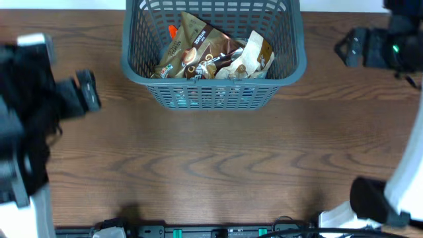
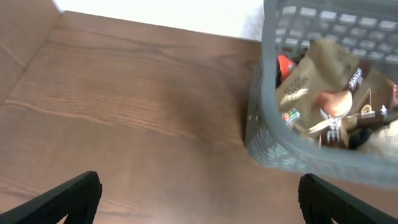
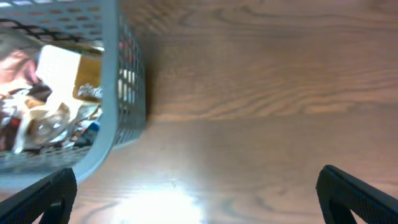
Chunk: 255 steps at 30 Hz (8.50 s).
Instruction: Pack container
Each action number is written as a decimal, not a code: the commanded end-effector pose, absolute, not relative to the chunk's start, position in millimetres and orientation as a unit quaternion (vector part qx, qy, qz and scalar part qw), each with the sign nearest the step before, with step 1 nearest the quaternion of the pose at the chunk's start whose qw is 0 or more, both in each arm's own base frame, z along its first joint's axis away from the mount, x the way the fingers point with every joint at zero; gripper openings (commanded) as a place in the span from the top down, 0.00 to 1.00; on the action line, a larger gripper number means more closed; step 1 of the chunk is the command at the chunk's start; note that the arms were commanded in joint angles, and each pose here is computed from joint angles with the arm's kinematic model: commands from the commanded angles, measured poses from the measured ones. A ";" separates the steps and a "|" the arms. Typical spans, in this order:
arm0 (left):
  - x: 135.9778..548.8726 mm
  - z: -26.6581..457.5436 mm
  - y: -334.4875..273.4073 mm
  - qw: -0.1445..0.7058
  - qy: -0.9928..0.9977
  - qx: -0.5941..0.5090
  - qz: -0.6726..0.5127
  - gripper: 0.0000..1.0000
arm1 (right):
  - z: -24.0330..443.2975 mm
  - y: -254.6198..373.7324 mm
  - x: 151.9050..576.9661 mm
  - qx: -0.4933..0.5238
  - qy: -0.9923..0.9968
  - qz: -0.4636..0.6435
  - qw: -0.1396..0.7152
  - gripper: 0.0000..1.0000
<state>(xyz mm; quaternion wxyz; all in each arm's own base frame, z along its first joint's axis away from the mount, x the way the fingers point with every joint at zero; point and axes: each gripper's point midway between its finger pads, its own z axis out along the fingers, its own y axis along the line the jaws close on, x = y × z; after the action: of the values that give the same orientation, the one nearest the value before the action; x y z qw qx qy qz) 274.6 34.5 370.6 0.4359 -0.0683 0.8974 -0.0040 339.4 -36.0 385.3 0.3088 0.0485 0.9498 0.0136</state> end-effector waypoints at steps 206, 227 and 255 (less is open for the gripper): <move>243.7 136.4 -5.6 0.650 0.760 -0.005 -0.012 0.02 | 161.6 -30.9 243.5 0.109 0.718 -0.024 0.687 0.01; 243.7 136.9 -11.6 0.646 0.758 -0.051 -0.073 0.01 | 161.6 -30.9 243.5 0.109 0.718 -0.024 0.687 0.01; 243.7 137.0 -11.5 0.646 0.758 -0.051 -0.073 0.02 | 161.6 -30.9 243.5 0.109 0.718 -0.024 0.687 0.01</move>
<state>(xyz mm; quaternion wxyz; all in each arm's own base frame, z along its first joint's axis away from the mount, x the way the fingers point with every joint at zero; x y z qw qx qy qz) 244.4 -10.7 153.4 0.6642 -0.0485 0.7426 -0.0714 244.3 -26.5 162.3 0.6866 0.0946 0.7205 -0.0229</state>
